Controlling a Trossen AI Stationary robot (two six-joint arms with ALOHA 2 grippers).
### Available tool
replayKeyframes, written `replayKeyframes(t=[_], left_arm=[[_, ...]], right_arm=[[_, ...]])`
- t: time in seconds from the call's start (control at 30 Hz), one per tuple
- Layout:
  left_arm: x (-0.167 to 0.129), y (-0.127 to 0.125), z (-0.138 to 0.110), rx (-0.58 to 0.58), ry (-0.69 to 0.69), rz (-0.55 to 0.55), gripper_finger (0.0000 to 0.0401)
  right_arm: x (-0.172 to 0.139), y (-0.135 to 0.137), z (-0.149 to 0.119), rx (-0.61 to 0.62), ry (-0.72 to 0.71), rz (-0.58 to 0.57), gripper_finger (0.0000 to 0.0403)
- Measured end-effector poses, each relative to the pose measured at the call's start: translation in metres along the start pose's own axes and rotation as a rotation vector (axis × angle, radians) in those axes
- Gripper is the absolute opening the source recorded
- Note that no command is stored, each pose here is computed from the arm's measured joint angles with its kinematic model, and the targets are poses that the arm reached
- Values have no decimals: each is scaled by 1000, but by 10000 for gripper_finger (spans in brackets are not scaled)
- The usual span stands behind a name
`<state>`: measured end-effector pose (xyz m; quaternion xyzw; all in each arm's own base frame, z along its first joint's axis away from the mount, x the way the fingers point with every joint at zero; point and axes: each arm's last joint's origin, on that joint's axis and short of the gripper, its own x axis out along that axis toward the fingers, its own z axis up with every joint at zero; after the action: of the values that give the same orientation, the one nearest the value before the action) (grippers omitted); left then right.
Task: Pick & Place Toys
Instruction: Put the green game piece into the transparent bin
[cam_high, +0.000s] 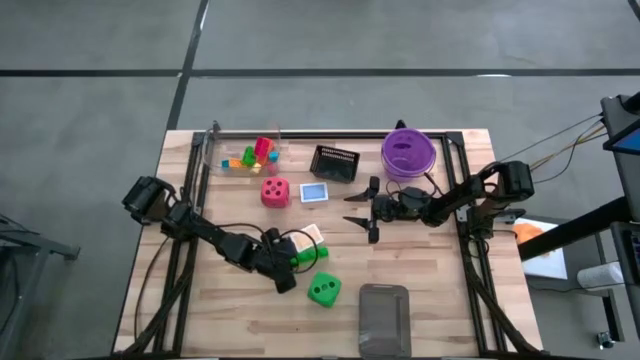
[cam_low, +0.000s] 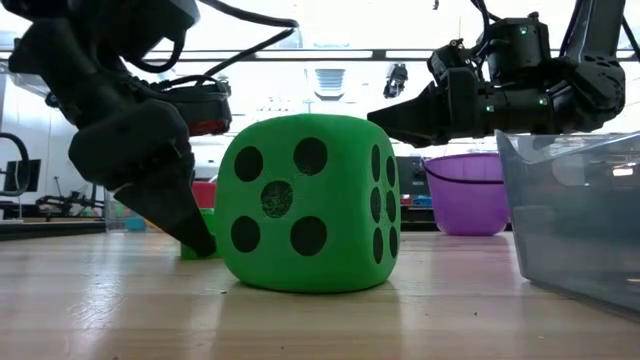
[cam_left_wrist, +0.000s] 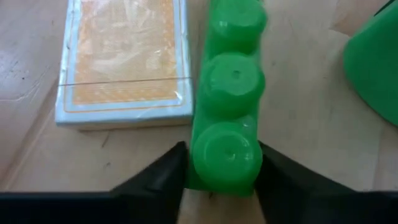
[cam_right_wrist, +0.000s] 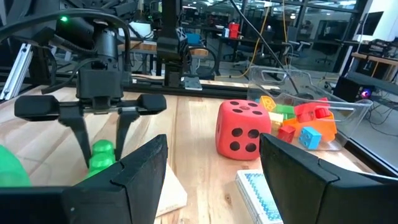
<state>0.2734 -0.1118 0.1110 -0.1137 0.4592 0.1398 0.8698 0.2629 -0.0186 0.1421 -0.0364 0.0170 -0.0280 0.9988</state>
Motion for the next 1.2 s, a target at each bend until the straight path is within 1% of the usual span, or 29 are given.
replayKeyframes(t=[0.03,0.07,0.33,0.47,0.53,0.6,0.7,0.77,0.87,1.03,1.13,1.2], left_arm=[[0,0,0,2,2,0,140],[0,0,0,4,4,0,128],[-4,-5,-5,47,30,-33,128],[-13,-9,-7,60,38,-73,128],[-20,-11,-6,65,21,-86,128],[-29,-12,-4,73,-22,-70,128],[-45,-13,-4,119,-111,-30,128],[-54,-11,-7,150,-183,-25,128],[-64,-6,-11,182,-304,-78,128],[-67,13,-28,213,-548,-256,128],[-67,33,-39,163,-653,-303,128],[-68,46,-42,115,-689,-295,128]], right_arm=[[0,0,0,0,0,0,251],[0,0,0,0,0,0,251],[0,0,0,0,0,0,251],[0,0,0,2,0,0,251],[0,0,0,5,0,0,251],[0,0,0,5,4,0,251],[0,0,-1,8,8,1,251],[1,0,-1,9,11,1,251],[2,0,0,11,8,1,251],[2,0,0,12,10,5,251],[4,0,-2,11,19,6,251],[7,1,-2,12,17,6,251]])
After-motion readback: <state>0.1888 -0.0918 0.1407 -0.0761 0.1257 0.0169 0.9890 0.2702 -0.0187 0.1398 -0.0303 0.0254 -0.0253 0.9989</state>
